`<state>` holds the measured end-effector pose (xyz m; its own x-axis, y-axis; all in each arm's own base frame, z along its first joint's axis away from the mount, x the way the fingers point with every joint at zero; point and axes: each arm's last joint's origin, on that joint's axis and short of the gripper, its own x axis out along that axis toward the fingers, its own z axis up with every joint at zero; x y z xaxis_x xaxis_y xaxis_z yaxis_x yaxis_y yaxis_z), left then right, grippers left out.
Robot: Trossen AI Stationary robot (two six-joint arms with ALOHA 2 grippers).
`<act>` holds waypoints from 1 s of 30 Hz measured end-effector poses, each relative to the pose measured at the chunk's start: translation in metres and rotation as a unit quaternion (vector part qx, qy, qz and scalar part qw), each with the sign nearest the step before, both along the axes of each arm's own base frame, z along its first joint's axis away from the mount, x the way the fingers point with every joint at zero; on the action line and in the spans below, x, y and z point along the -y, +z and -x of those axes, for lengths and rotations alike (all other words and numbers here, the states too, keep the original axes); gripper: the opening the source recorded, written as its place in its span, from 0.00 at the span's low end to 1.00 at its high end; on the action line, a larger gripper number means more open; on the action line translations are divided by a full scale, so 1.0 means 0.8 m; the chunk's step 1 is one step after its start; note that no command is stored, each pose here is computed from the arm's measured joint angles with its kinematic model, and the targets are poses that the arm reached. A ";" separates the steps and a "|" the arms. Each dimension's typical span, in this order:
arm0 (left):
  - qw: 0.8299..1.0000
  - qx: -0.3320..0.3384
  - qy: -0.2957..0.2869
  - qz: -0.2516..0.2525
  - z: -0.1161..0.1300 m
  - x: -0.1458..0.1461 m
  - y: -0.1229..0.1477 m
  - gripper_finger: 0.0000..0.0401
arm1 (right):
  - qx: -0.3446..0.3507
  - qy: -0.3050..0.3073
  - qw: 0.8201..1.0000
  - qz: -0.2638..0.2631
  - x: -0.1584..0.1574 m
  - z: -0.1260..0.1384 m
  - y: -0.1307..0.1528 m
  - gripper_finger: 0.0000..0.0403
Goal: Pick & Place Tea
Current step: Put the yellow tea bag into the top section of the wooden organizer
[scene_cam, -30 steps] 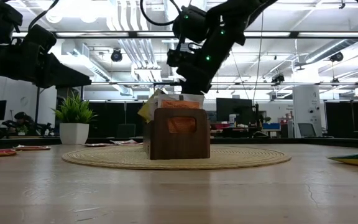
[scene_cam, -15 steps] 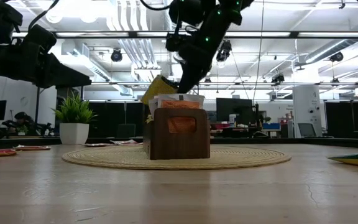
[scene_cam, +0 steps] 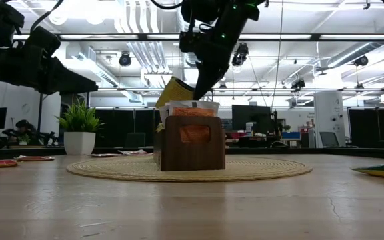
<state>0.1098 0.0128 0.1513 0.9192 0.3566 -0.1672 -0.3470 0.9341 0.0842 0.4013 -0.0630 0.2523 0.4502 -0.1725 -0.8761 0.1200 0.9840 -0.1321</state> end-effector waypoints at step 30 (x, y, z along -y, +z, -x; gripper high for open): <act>1.000 0.000 0.000 0.000 0.000 0.000 0.000 0.50 | 0.003 0.015 0.998 -0.064 -0.004 -0.001 0.001 0.08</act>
